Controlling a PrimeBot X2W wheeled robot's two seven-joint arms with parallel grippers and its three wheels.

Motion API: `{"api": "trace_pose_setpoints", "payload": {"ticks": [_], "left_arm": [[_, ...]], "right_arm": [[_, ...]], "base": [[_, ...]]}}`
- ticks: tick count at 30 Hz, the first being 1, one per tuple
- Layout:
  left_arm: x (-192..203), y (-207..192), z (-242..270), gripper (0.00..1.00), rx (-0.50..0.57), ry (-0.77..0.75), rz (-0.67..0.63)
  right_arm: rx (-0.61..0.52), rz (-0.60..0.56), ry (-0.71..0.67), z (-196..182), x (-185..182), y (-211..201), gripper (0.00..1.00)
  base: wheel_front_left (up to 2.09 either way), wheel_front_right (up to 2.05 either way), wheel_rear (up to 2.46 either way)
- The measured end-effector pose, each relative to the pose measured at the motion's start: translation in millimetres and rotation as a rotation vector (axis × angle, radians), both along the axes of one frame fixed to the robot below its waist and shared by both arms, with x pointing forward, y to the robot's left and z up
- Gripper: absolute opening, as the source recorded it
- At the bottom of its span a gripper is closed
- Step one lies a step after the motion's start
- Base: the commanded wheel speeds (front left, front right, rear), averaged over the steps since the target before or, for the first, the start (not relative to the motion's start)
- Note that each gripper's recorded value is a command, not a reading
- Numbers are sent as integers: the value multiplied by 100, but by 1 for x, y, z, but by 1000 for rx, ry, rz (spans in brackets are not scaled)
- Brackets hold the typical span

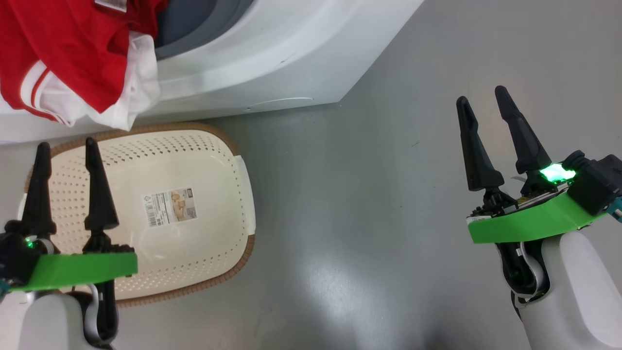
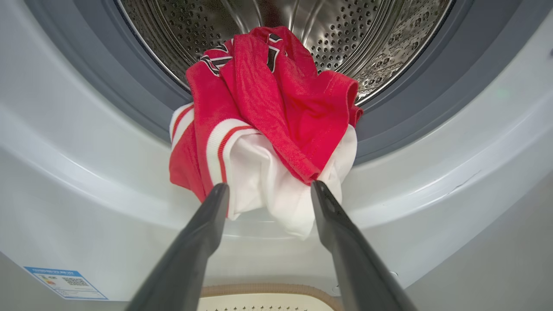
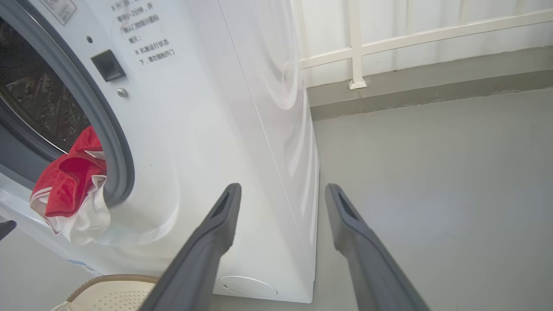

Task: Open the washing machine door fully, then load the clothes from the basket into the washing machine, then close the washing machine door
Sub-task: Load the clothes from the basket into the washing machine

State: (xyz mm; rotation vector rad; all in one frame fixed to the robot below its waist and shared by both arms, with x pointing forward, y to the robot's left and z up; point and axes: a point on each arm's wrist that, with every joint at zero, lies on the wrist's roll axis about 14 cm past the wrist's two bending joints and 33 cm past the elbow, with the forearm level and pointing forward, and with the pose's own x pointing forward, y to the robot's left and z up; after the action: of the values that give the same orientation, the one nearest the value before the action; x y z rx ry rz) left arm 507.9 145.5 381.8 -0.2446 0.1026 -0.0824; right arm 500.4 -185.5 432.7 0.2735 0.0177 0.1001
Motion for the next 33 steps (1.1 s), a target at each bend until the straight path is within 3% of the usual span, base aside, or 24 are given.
{"api": "trace_pose_setpoints", "payload": {"ticks": [9,23,33], "left_arm": [[21,2,-22,100,23,56,-21],[50,-26,-57,100,-9,168,-96],[72,-31,-57,100,-13,173,-110]], "right_arm": [[3,1,3,-2,1,1,100],[-3,-17,11,-3,-3,-5,100],[-5,-22,20,-7,-3,-7,100]], "base": [[0,0,0],[0,0,0],[0,0,0]]}}
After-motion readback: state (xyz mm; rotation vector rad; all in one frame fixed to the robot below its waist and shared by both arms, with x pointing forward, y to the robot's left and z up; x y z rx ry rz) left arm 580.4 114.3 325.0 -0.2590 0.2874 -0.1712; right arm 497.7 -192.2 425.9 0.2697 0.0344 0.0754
